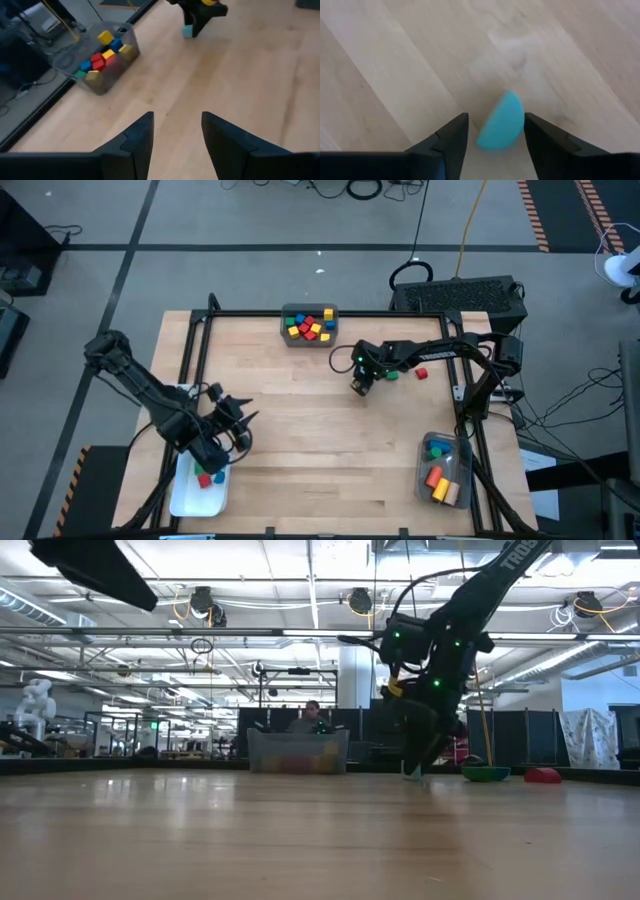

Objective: Sort blocks by size
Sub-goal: Put the light blue half circle block into the white bin

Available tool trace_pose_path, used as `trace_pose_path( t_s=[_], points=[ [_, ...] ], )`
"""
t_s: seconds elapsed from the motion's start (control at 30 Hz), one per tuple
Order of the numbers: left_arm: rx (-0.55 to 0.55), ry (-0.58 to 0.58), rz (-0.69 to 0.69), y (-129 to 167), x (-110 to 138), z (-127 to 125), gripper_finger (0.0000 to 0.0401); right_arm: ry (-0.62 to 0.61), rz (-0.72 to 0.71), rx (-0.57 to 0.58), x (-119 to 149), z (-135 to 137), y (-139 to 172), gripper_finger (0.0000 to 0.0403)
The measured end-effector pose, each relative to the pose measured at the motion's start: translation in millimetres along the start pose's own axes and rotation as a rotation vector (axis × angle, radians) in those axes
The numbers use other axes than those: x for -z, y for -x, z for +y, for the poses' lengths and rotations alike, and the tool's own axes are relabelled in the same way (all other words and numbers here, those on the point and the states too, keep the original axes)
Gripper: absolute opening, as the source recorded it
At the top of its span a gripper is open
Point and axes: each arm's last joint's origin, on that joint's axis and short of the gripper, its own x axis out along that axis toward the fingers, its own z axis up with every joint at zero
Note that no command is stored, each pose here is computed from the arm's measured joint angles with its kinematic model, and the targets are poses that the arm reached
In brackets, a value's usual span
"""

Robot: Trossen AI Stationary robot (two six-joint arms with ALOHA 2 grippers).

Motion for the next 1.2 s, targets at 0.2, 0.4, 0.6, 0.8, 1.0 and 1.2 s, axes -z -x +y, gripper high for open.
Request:
trace_pose_path(
  t_s=[0.2,0.4,0.6,0.8,1.0,1.2],
  points=[
    [-0.092,0.029,-0.054,-10,-7,7,0.0169,-0.004,-0.04,-0.015,-4,1,0,0.0138],
    [-0.193,0.087,-0.086,-25,-17,16,0.0169,-0.016,-0.032,-0.013,-3,2,0,0.0091],
    [-0.301,0.073,-0.077,-55,-2,27,0.0169,0.033,-0.043,-0.015,-4,3,0,0.0055],
    [-0.298,-0.012,-0.112,-85,18,26,0.0169,0.084,-0.11,-0.097,-6,21,2,0.0055],
    [-0.21,-0.161,-0.178,-93,17,17,0.0169,0.227,-0.177,-0.408,-5,58,9,0.0055],
    [-0.003,-0.271,-0.253,-96,4,0,0.0169,0.325,-0.238,-0.601,-1,88,19,0.0055]
  ],
)
